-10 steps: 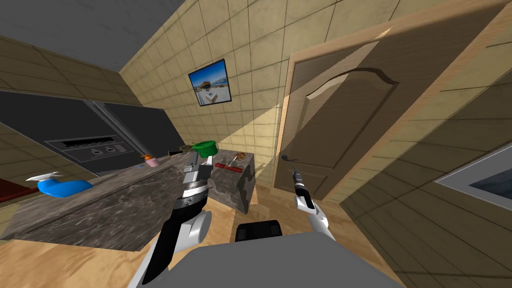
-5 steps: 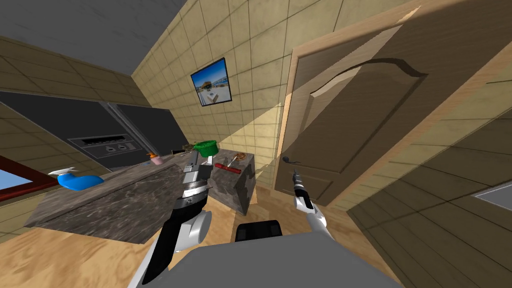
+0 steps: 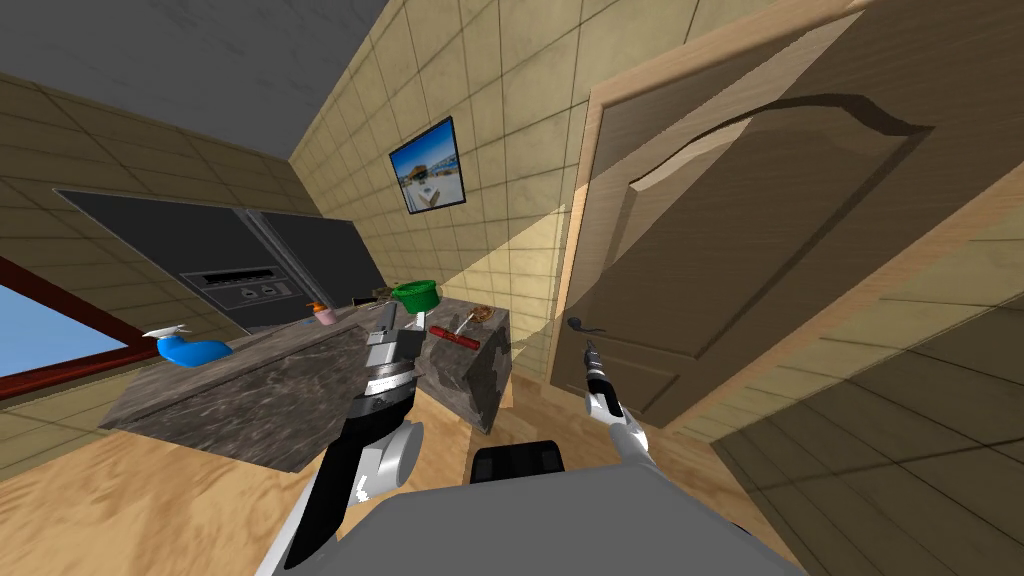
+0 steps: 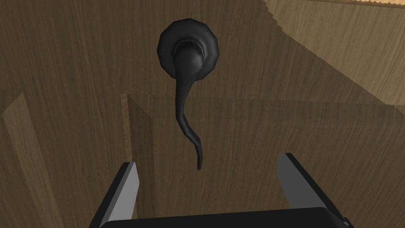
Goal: Pull the door open
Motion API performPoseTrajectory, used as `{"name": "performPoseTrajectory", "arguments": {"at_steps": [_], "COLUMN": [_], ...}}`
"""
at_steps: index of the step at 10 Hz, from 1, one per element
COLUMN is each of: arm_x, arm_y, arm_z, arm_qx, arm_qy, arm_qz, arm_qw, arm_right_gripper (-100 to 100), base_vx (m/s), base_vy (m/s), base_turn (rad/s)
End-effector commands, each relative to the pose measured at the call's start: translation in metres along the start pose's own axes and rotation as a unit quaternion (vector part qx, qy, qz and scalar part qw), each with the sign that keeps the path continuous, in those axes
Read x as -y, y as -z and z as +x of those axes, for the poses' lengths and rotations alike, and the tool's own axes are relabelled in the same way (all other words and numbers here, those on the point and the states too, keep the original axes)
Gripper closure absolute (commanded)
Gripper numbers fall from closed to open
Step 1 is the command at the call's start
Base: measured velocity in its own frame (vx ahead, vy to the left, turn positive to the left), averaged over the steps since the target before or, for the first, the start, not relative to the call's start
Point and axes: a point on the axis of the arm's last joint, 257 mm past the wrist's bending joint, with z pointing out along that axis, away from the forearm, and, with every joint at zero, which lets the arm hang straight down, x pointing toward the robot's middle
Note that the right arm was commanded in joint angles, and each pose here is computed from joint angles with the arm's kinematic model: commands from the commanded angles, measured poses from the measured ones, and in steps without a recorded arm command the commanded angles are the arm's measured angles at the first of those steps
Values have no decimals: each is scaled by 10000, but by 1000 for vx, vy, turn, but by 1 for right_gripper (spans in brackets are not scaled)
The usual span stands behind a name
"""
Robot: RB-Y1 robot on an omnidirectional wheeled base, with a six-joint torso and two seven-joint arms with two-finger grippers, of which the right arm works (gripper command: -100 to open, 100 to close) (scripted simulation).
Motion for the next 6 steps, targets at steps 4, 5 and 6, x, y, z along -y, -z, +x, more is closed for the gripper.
{"name": "performPoseTrajectory", "arguments": {"at_steps": [4, 5, 6], "arm_x": [83, 107, 118], "arm_y": [45, 65, 76], "arm_z": [-371, -512, -583], "arm_qx": [159, 218, 248], "arm_qy": [-5, -7, -8], "arm_qz": [34, 43, 47], "arm_qw": [9999, 9998, 9997], "arm_right_gripper": [-100, -100, -100], "base_vx": [137, 210, 82], "base_vy": [-35, -9, -27], "base_turn": [79, 121, 117]}}
